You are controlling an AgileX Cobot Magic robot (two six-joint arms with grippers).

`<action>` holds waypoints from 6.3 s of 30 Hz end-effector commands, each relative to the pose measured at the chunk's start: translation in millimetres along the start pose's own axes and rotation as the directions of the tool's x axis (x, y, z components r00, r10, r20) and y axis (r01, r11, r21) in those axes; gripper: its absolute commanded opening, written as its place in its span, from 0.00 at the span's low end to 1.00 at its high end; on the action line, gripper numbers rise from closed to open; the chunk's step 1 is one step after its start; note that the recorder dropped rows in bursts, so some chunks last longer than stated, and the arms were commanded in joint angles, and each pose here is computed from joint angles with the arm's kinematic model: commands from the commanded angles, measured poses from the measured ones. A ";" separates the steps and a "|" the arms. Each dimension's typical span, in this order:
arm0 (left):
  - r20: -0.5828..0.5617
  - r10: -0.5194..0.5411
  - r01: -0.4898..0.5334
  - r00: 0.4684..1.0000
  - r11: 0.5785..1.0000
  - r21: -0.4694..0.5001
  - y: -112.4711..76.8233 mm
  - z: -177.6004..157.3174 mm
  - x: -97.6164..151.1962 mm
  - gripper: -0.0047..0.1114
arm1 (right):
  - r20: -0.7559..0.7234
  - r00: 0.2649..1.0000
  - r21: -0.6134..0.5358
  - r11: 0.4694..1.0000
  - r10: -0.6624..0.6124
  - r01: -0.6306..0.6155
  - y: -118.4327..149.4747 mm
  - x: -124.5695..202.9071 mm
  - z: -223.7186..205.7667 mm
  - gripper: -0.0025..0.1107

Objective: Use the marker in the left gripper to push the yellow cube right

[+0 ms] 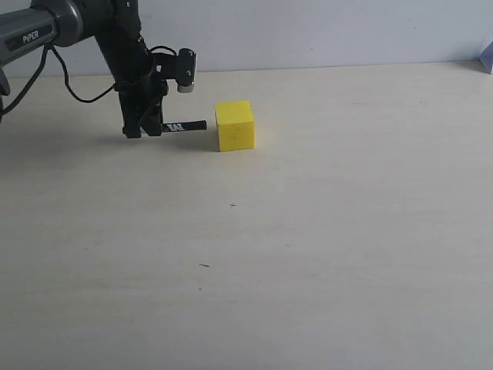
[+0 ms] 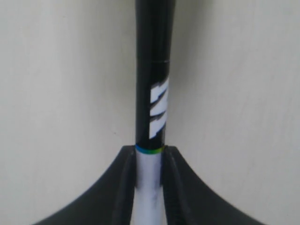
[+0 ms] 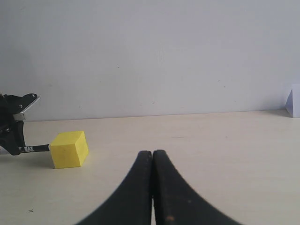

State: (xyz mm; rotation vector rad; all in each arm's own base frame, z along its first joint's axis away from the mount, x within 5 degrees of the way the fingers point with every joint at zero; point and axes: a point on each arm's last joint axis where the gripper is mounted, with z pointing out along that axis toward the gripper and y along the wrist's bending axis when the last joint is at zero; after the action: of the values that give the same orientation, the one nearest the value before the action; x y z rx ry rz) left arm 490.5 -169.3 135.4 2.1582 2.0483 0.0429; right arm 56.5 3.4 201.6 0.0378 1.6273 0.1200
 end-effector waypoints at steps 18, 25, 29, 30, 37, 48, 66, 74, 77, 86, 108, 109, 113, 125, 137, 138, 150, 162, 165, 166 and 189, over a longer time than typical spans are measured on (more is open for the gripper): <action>-0.035 -0.064 0.062 0.997 0.997 -0.038 -1.3 0.0 -13.8 0.04 | 0.009 1.000 -0.001 1.000 -0.002 0.002 -0.1 0.6 -0.1 0.02; -0.026 -0.054 0.053 0.998 0.998 -0.041 -7.4 0.9 -33.6 0.04 | 0.009 1.000 -0.001 1.000 -0.002 0.002 -0.1 0.6 -0.1 0.02; 0.003 -0.042 0.042 0.999 0.995 -0.091 -8.9 1.2 -52.0 0.04 | 0.009 1.000 -0.001 1.000 -0.002 0.002 -0.1 0.6 -0.1 0.02; 0.021 -0.045 0.047 0.999 0.993 -0.108 -9.0 1.2 -58.0 0.04 | 0.009 1.000 -0.001 1.000 -0.002 0.002 -0.1 0.6 -0.1 0.02; 0.064 -0.012 0.021 0.998 0.990 -0.142 -17.7 2.3 -88.5 0.04 | 0.009 1.000 -0.001 1.000 -0.002 0.002 -0.1 0.6 -0.1 0.02; -0.098 -0.174 0.135 0.980 0.939 -0.315 -2.9 -5.6 -70.1 0.04 | 0.009 1.000 -0.001 1.000 -0.002 0.002 -0.1 0.6 -0.1 0.02; -0.111 -0.154 0.132 0.982 0.975 -0.180 -16.9 -20.1 -82.9 0.04 | 0.009 1.000 -0.001 1.000 -0.002 0.002 -0.1 0.6 -0.1 0.02; -0.102 -0.157 0.137 0.982 0.974 -0.181 -13.2 -13.1 -83.0 0.04 | 0.009 1.000 -0.001 1.000 -0.002 0.002 -0.1 0.6 -0.1 0.02; -0.118 -0.162 0.138 0.980 0.972 -0.189 -15.9 -9.7 -88.1 0.04 | 0.009 1.000 -0.001 1.000 -0.002 0.002 -0.1 0.6 -0.1 0.02; -0.139 -0.147 0.117 0.979 0.972 -0.204 -16.8 -10.2 -90.4 0.04 | 0.009 1.000 -0.001 1.000 -0.002 0.002 -0.1 0.6 -0.1 0.02; -0.145 -0.123 0.084 0.982 0.965 -0.250 -18.6 5.0 -102.5 0.04 | 0.009 1.000 -0.001 1.000 -0.002 0.002 -0.1 0.6 -0.1 0.02; -0.140 -0.123 0.085 0.982 0.964 -0.252 -18.3 5.1 -102.9 0.04 | 0.009 1.000 -0.001 1.000 -0.002 0.002 -0.1 0.6 -0.1 0.02; -0.098 -0.068 0.037 0.993 0.959 -0.282 -27.2 5.8 -128.8 0.04 | 0.009 1.000 -0.001 1.000 -0.002 0.002 -0.1 0.6 -0.1 0.02; -0.125 -0.142 0.105 0.982 0.958 -0.266 -20.2 5.8 -108.8 0.04 | 0.009 1.000 -0.001 1.000 -0.002 0.002 -0.1 0.6 -0.1 0.02; -0.093 0.002 -0.032 0.996 0.947 -0.320 -45.8 4.6 -164.1 0.04 | 0.009 1.000 -0.001 1.000 -0.002 0.002 -0.1 0.6 -0.1 0.02; -0.097 -0.016 -0.015 0.995 0.949 -0.315 -44.3 4.8 -160.3 0.04 | 0.009 1.000 -0.001 1.000 -0.002 0.002 -0.1 0.6 -0.1 0.02; -0.137 -0.115 0.069 0.984 0.950 -0.304 -31.6 4.7 -132.7 0.04 | 0.009 1.000 -0.001 1.000 -0.002 0.002 -0.1 0.6 -0.1 0.02; -0.125 -0.076 0.026 0.989 0.932 -0.361 -26.8 3.0 -136.2 0.04 | 0.009 1.000 -0.001 1.000 -0.002 0.002 -0.1 0.6 -0.1 0.02; -0.124 -0.069 0.020 0.990 0.933 -0.360 -28.7 3.1 -139.3 0.04 | 0.009 1.000 -0.001 1.000 -0.002 0.002 -0.1 0.6 -0.1 0.02; -0.119 -0.066 0.020 0.991 0.935 -0.354 -30.4 3.4 -141.7 0.04 | 0.009 1.000 -0.001 1.000 -0.002 0.002 -0.1 0.6 -0.1 0.02; -0.069 -0.028 0.001 0.997 0.929 -0.370 -40.0 4.2 -163.3 0.04 | 0.009 1.000 -0.001 1.000 -0.002 0.002 -0.1 0.6 -0.1 0.02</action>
State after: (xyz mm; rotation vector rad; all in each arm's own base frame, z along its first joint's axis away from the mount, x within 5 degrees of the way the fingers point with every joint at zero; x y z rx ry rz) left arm 442.9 -326.2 137.9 1.9428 1.9260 0.4677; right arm 56.5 3.4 201.6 0.0378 1.6273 0.1200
